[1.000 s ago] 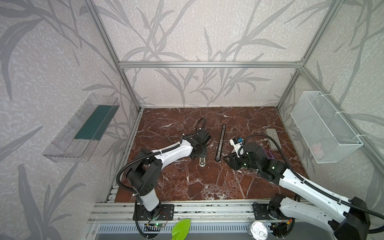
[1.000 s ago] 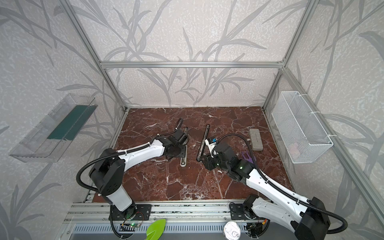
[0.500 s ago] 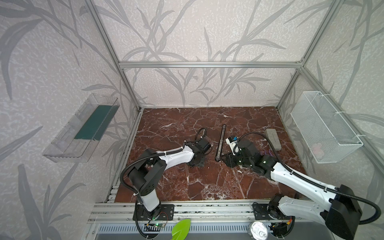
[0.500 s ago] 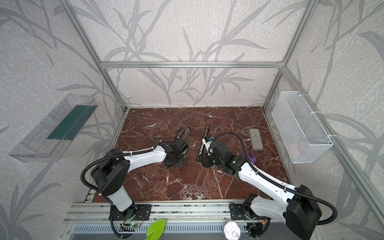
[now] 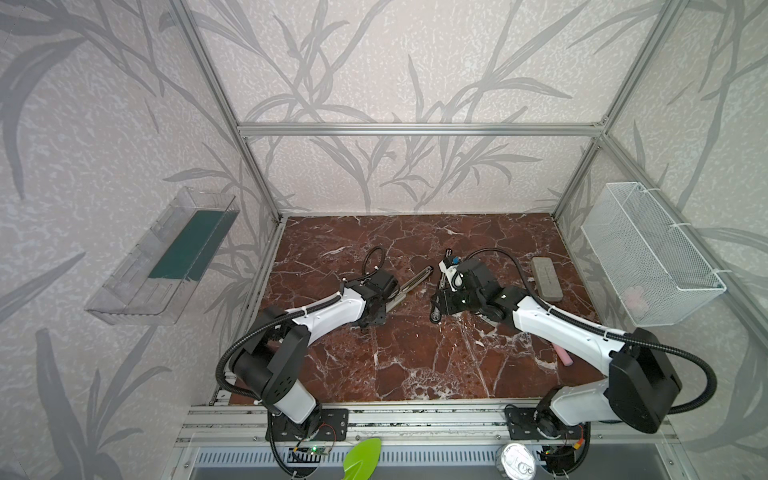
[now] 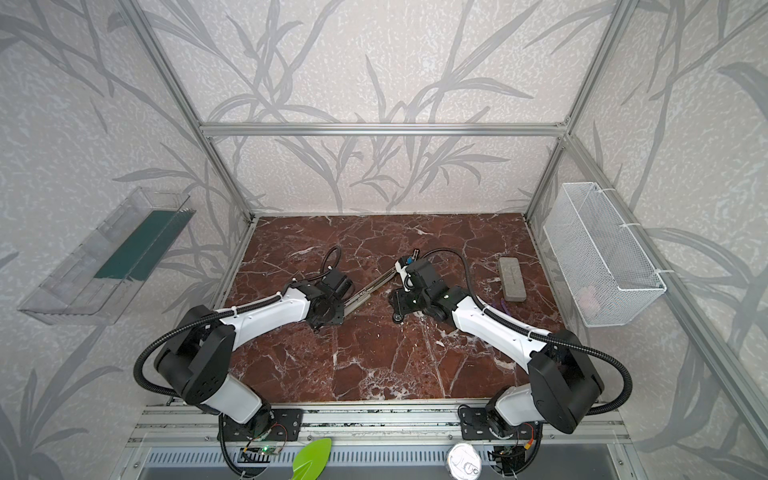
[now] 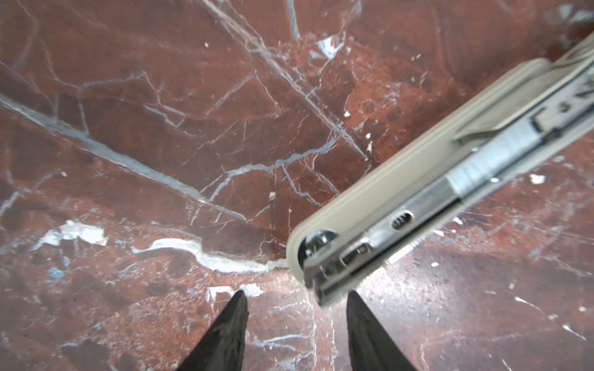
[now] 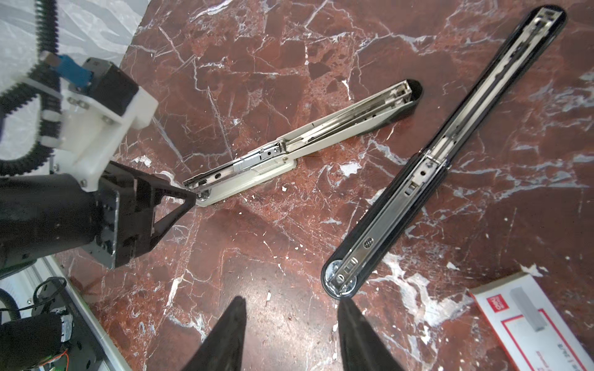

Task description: Load the staples into the stapler

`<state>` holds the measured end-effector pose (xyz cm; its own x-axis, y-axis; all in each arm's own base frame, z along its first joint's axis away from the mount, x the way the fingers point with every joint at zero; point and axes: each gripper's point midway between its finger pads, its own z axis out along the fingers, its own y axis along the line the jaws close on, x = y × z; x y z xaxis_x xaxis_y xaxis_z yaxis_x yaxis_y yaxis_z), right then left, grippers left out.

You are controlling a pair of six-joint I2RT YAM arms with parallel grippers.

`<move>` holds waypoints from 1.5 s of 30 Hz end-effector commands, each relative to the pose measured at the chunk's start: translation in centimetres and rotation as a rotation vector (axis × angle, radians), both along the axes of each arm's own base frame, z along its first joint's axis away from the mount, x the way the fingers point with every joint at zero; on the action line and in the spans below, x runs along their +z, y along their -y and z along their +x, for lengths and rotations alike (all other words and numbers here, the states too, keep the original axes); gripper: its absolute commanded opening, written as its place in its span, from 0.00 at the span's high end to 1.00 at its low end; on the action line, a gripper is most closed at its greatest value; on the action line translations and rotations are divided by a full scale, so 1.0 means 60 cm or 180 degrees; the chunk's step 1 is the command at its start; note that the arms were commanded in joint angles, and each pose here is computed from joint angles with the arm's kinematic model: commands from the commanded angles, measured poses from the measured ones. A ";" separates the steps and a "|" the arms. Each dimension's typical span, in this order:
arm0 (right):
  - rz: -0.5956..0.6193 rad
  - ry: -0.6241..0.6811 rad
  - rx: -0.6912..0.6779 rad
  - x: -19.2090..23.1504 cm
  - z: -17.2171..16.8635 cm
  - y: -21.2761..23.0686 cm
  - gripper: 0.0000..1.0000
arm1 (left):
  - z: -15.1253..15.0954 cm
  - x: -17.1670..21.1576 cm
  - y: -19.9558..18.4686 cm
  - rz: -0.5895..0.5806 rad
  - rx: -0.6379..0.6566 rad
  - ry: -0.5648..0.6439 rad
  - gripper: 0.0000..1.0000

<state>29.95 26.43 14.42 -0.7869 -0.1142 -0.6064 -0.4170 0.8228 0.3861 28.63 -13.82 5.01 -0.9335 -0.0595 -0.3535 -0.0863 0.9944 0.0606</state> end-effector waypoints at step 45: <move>0.0607 -0.0592 -0.0501 -0.014 0.076 0.061 0.53 | 0.237 -0.031 0.244 -0.0529 -0.1915 0.0007 0.52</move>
<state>33.49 22.25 12.33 -0.8987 0.1095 -0.4247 -0.1785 0.7932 0.5823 42.85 -28.85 3.88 -0.8223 0.3902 -0.4143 0.4733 0.8731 -0.1170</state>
